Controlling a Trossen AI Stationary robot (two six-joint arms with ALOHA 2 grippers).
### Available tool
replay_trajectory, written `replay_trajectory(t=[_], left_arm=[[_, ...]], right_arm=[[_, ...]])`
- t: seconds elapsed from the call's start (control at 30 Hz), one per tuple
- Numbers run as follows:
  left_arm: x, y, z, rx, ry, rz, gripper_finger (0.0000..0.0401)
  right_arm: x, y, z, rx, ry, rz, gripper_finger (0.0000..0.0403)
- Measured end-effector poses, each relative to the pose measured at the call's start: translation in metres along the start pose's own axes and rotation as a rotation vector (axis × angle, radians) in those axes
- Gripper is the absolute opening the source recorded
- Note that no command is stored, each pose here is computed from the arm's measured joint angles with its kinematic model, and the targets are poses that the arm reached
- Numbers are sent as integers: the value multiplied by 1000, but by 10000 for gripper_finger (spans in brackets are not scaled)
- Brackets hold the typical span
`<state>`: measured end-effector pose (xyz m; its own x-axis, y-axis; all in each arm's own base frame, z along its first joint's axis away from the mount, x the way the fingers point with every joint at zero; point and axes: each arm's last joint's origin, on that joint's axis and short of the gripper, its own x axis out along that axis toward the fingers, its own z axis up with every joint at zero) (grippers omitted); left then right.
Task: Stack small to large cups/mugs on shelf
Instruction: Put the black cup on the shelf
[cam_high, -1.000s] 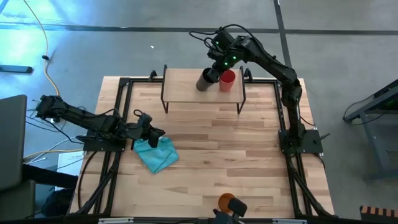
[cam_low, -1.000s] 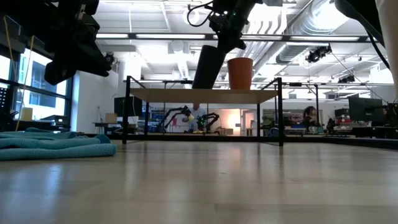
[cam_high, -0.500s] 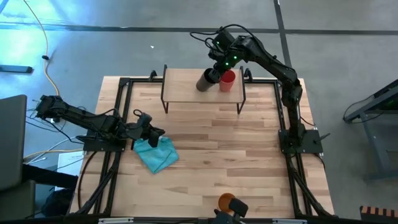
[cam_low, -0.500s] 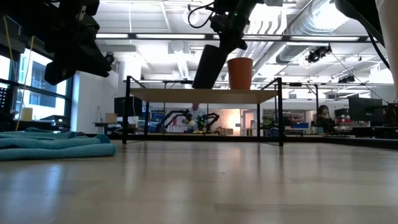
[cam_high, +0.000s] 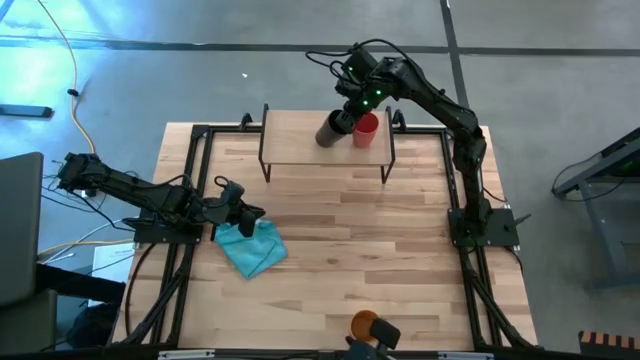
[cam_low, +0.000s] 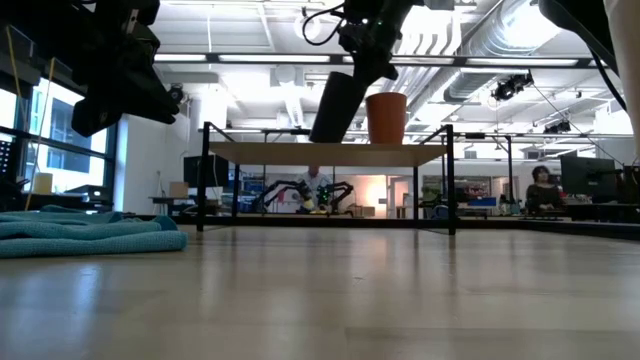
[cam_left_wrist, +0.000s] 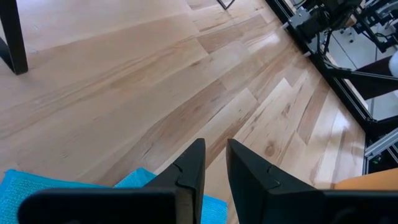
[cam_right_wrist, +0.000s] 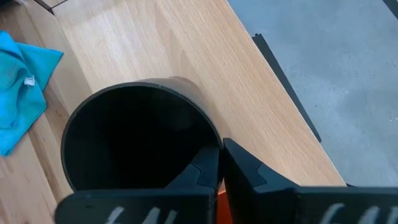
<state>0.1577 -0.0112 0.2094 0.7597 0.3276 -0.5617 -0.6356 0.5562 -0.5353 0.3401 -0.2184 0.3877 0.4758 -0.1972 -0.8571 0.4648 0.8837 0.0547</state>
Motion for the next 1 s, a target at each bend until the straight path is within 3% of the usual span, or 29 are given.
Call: replay_trajectory(t=[0.77,1.0], left_arm=[[0,0,0,-1,0,-1,56],[0,0,0,-3,0,-1,56]], right_arm=[[-6,-2,-1,21,-10,-13,1],[-6,-1,-1,31,-10,14,24]])
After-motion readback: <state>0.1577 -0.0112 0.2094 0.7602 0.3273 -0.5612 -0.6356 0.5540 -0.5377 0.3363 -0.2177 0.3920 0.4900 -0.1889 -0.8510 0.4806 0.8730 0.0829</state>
